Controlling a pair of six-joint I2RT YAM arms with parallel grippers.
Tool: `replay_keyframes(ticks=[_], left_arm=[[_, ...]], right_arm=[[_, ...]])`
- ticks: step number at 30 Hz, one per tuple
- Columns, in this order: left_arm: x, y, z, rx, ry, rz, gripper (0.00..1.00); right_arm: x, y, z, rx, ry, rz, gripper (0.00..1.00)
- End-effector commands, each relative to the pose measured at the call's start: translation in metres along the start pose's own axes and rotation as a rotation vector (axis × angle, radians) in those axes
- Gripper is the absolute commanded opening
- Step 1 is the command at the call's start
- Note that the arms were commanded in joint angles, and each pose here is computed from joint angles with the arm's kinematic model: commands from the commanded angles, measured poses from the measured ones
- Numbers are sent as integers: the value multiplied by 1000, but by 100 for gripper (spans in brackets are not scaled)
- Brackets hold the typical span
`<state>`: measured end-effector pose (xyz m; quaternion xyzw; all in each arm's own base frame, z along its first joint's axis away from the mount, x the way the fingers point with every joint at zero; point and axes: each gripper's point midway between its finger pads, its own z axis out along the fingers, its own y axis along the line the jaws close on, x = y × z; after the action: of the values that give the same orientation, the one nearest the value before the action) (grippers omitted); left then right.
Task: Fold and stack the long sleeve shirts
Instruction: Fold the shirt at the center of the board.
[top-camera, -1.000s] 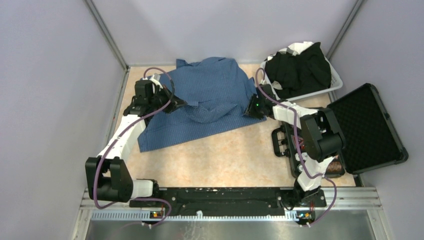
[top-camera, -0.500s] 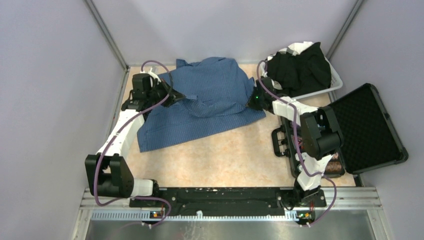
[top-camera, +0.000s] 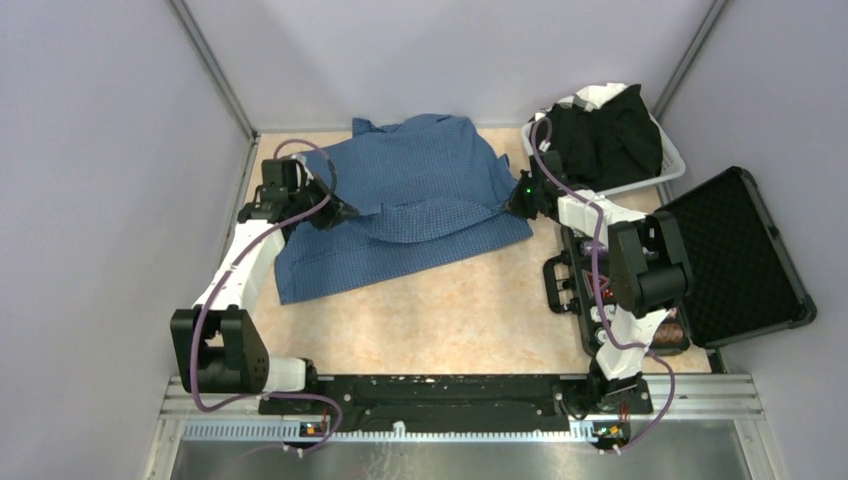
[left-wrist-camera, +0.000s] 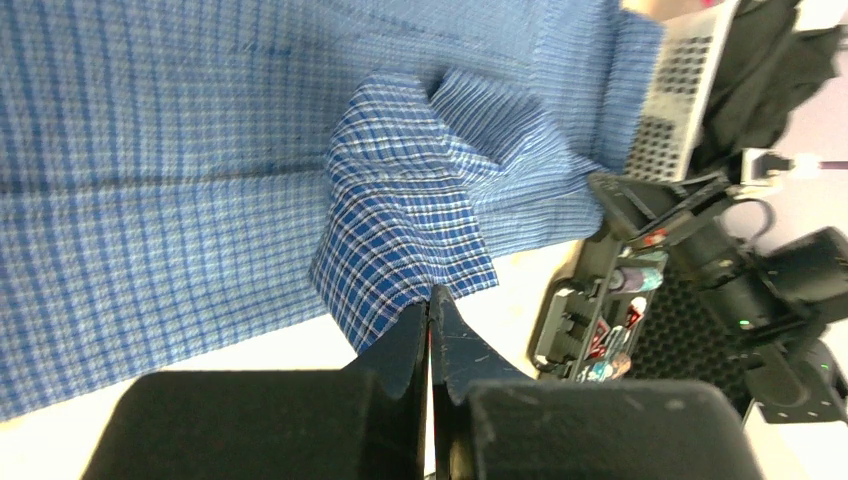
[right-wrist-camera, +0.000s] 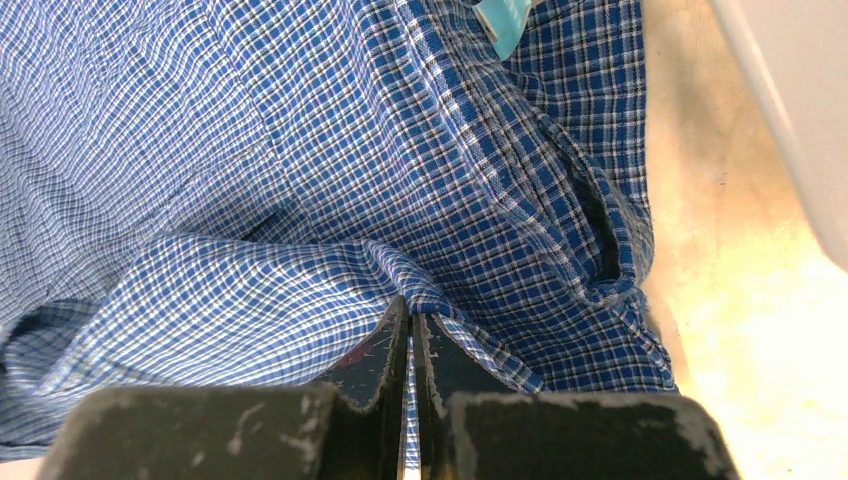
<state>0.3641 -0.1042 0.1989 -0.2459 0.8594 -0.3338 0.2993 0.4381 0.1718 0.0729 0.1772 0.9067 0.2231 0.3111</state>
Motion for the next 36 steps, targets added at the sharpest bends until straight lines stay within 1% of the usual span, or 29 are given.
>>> replay_keyframes(ticks=[1, 7, 10, 11, 12, 15, 18, 19, 20, 21, 23, 27, 31, 36], left_arm=[[17, 40, -6, -107, 10, -80, 0], [43, 75, -9, -181, 13, -153, 0], [47, 80, -11, -189, 5, -150, 8], [46, 82, -12, -199, 0, -146, 15], [47, 84, -15, -211, -6, -141, 26], [41, 85, -22, -216, -46, -88, 50], [31, 74, -27, -171, -81, 35, 65], [31, 66, -26, -121, -76, 92, 67], [30, 63, -25, -104, -69, 128, 69], [30, 63, -23, -111, -59, 163, 71], [27, 73, -20, -185, -48, 207, 74], [23, 100, -7, -285, -55, 218, 76], [23, 120, 14, -343, -27, 170, 70], [6, 132, 35, -399, -49, 164, 66]], right_arm=[[-15, 11, -6, -42, -35, -13, 0], [-13, 3, -5, -28, -34, -15, 0], [-12, 0, -5, -19, -34, -22, 0], [-12, 0, -5, -18, -33, -24, 0], [-12, -1, -5, -16, -32, -26, 0], [-11, -2, -5, -16, -32, -29, 0], [-10, -1, -5, -22, -28, -33, 0], [-10, -1, -5, -24, -29, -33, 0], [-10, 0, -5, -26, -28, -35, 0], [-10, 0, -5, -26, -28, -37, 0], [-10, 0, -5, -28, -29, -39, 0], [-11, 2, -5, -39, -31, -40, 0], [-10, 2, -7, -40, -33, -40, 0], [-9, 3, -9, -53, -34, -42, 0]])
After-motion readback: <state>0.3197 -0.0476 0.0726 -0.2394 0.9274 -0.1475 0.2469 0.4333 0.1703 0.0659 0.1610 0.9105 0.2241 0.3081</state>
